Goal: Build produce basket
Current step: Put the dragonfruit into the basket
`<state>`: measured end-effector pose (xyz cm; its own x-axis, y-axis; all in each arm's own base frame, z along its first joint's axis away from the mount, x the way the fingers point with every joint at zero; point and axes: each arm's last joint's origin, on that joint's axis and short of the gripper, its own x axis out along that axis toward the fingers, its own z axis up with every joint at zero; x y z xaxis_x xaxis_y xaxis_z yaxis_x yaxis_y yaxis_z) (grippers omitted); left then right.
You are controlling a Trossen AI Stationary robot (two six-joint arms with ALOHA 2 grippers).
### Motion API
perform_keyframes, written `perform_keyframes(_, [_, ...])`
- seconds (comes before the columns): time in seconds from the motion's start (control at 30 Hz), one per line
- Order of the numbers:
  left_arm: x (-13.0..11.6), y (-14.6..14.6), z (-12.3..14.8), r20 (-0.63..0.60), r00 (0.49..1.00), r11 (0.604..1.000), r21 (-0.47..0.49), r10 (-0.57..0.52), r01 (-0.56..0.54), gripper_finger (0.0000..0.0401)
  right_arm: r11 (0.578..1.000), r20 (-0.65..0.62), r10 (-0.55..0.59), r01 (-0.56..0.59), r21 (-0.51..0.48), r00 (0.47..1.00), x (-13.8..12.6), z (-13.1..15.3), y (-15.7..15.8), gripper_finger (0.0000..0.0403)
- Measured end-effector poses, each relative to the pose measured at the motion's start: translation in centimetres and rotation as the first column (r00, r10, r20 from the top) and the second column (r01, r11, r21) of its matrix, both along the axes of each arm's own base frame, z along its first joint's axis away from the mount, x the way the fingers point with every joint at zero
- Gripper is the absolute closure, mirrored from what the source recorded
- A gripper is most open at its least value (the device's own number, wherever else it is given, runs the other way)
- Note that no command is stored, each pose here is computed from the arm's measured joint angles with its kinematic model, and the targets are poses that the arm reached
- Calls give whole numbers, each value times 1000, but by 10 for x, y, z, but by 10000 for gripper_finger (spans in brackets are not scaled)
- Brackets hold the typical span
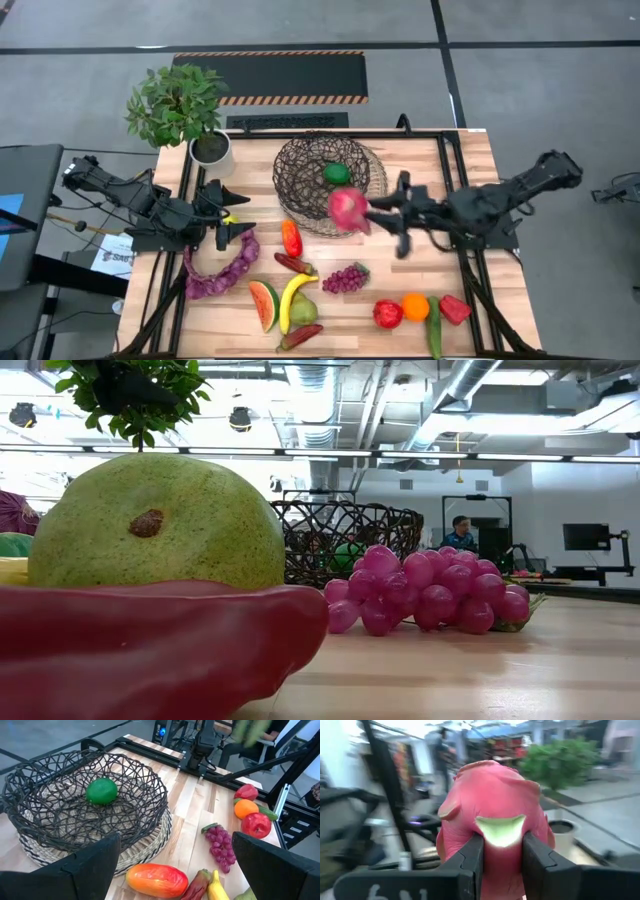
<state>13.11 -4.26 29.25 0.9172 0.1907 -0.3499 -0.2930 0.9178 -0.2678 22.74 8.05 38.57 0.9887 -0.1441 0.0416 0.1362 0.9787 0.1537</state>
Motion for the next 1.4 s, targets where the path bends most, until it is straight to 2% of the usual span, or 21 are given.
perform_keyframes(0.1, [0, 0, 0, -2, 1000, 1000, 1, 0, 0, 33, 997, -74, -79, 77, -32, 994, 20, -13, -23, 300])
perform_keyframes(0.2, [0, 0, 0, -2, 1000, 1000, 1, 0, 0, 33, 994, -151, -103, 95, -58, 983, 42, -30, -47, 300])
perform_keyframes(0.47, [0, 0, 0, -3, 1000, 1000, 1, 0, 0, 33, 988, -349, -97, 48, -146, 932, 88, -82, -100, 300])
perform_keyframes(0.63, [0, 0, 0, -3, 1000, 1000, -2, 2, -2, 33, 992, -443, -35, -21, -121, 896, 105, -112, -116, 300])
perform_keyframes(0.83, [-1, 1, -2, -15, 1000, 1000, 1, 17, -17, 33, 992, -556, -26, -47, -117, 831, 113, -139, -121, 300])
perform_keyframes(1.2, [-1, 1, -2, -17, 1000, 1000, 4, 23, -23, 33, 991, -649, -65, -24, -128, 758, 107, -152, -138, 299])
perform_keyframes(1.3, [-1, 1, -2, -17, 1000, 1000, 4, 23, -23, 33, 986, -659, -70, -49, -159, 749, 107, -153, -138, 286])
perform_keyframes(1.4, [-1, 1, -2, -18, 1000, 1000, 5, 23, -23, 33, 988, -674, -67, -47, -150, 736, 105, -154, -138, 254])
